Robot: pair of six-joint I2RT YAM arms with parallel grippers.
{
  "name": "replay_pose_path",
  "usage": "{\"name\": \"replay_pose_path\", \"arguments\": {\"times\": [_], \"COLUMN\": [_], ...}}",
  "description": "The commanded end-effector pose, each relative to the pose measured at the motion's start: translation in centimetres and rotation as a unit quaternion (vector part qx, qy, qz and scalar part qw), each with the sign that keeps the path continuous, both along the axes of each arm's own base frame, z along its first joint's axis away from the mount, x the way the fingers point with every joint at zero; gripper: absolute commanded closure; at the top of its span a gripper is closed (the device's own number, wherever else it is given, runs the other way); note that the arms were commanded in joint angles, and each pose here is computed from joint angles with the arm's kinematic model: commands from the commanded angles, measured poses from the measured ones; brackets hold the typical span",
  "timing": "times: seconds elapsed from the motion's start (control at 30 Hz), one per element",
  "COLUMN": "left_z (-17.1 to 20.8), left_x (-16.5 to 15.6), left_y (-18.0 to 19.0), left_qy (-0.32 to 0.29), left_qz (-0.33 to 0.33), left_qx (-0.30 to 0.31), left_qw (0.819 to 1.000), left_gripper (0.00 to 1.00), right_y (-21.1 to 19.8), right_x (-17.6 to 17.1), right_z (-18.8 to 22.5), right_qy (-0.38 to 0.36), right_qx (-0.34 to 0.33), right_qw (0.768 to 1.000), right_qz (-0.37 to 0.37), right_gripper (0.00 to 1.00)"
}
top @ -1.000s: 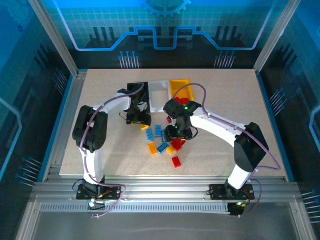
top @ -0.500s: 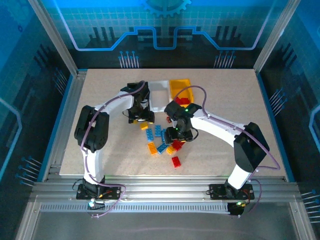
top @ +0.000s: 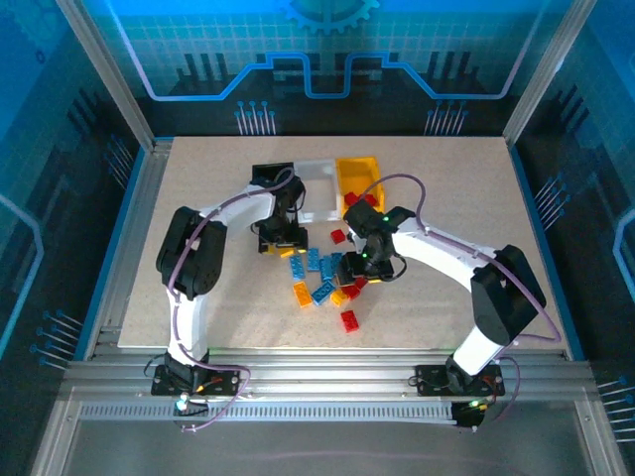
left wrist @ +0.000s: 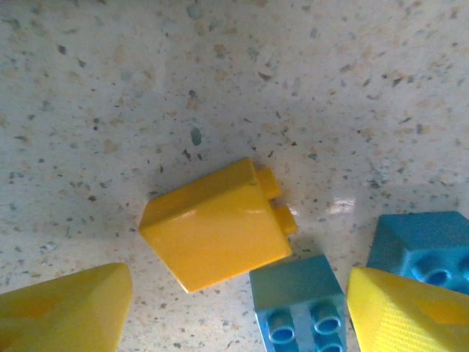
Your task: Sort the legos into containers by color
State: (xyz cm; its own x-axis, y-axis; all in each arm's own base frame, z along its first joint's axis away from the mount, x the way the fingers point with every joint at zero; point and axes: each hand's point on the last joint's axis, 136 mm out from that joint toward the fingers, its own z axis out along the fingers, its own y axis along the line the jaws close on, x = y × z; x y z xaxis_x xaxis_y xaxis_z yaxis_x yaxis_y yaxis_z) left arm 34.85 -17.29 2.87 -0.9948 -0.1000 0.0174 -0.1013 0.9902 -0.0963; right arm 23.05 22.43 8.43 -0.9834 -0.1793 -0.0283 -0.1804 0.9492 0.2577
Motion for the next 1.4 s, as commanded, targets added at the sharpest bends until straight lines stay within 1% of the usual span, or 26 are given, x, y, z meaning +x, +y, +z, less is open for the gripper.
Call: {"name": "replay_pose_path", "arguments": {"times": [0.0,0.13,0.27,0.33,0.5,0.63,0.7,0.83,1.0,1.2,1.37], "left_z": [-1.3,-2.1,-2.3,-2.2,-1.8,-2.1,-2.3,-2.7,-2.6,-1.2,1.6], "left_x": [-1.0,-0.9,0.2,0.8,2.3,2.7,2.7,2.3,2.1,2.2,2.6], "left_y": [1.1,1.4,1.5,1.5,1.3,0.8,0.7,0.6,0.8,1.1,1.0], "left_qy": [0.017,0.016,0.009,0.003,-0.009,-0.007,-0.006,-0.001,0.002,-0.013,-0.039], "left_qz": [0.014,0.024,0.03,0.034,0.036,0.04,0.041,0.04,0.031,0.015,-0.005], "left_qx": [0.031,0.034,0.034,0.031,0.023,0.016,0.013,0.009,0.008,-0.001,-0.017], "left_qw": [0.999,0.999,0.999,0.999,0.999,0.999,0.999,0.999,0.999,1.0,0.999], "left_gripper": [0.24,0.29,0.3,0.3,0.26,0.26,0.29,0.43,0.53,0.54,0.55], "right_y": [-0.4,-0.9,-1.2,-1.4,-1.5,-1.6,-1.7,-1.7,-1.5,-1.4,-1.6], "right_x": [-0.6,-0.9,-1.2,-1.3,-1.5,-1.7,-1.7,-1.7,-1.7,-1.7,-1.6], "right_z": [0.8,0.9,1.2,1.3,1.5,1.6,1.6,1.7,1.6,1.6,1.9], "right_qy": [-0.001,-0.001,-0.001,-0.002,0.0,-0.001,-0.001,-0.001,0.001,-0.002,-0.008], "right_qx": [0.019,0.021,0.022,0.02,0.022,0.023,0.022,0.021,0.025,0.026,0.022], "right_qw": [1.0,1.0,1.0,1.0,1.0,1.0,1.0,1.0,1.0,1.0,1.0], "right_qz": [0.006,0.004,0.003,0.002,-0.002,-0.004,-0.003,-0.002,-0.007,-0.012,-0.018], "right_gripper": [0.3,0.3,0.31,0.3,0.3,0.31,0.31,0.31,0.31,0.31,0.31]}}
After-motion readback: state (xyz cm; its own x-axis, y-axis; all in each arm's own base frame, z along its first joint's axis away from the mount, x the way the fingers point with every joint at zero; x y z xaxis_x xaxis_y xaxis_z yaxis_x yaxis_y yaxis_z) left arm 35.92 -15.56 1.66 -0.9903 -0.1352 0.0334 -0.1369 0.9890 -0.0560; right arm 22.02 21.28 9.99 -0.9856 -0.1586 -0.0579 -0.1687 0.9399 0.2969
